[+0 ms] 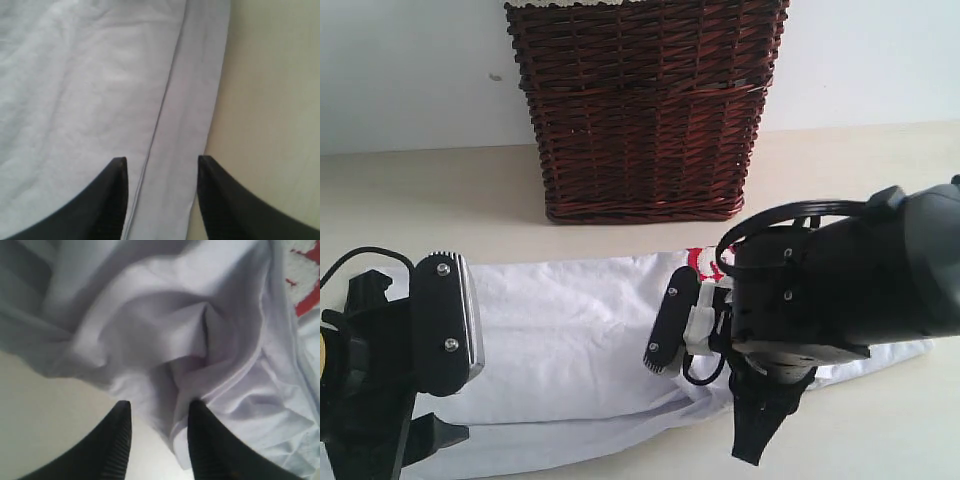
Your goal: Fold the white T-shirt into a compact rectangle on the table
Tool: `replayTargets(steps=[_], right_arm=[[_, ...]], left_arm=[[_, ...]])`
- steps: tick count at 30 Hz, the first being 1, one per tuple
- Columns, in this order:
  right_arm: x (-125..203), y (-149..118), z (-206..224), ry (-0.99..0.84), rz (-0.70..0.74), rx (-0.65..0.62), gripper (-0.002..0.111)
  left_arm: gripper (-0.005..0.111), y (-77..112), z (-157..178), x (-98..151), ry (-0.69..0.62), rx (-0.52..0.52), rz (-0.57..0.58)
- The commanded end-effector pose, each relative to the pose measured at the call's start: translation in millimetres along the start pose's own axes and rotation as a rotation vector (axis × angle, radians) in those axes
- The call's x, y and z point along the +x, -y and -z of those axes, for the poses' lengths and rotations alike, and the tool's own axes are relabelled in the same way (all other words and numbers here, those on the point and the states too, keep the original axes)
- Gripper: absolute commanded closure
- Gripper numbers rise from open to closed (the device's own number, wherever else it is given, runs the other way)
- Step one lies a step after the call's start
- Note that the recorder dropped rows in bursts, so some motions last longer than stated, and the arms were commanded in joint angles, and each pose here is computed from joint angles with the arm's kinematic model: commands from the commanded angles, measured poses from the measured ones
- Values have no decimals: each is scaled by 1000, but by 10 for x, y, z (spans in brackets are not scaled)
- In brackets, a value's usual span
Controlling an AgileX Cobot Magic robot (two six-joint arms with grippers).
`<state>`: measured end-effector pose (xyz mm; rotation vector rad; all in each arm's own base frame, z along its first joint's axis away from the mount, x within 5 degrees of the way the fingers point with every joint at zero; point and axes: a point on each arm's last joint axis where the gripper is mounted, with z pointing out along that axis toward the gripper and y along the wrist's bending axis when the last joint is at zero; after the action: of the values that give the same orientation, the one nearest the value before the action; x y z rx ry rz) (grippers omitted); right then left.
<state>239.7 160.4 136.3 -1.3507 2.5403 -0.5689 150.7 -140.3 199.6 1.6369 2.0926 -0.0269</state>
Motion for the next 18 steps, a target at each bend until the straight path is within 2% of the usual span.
replayTargets(steps=[1,7,12,18], right_arm=[[13,106,-87,-42,-26,132,83],[37,139,-94,-78,-1,174,108],[41,216,-41,-103,92,269,108],[-108,401,78,-19,223,438,108]], left_arm=[[62,3,20,-26,20,-3,12],[62,1,20,-29,24,-5,12],[62,1,20,-29,24,-5,12],[62,0,21,-32,28,-7,14]])
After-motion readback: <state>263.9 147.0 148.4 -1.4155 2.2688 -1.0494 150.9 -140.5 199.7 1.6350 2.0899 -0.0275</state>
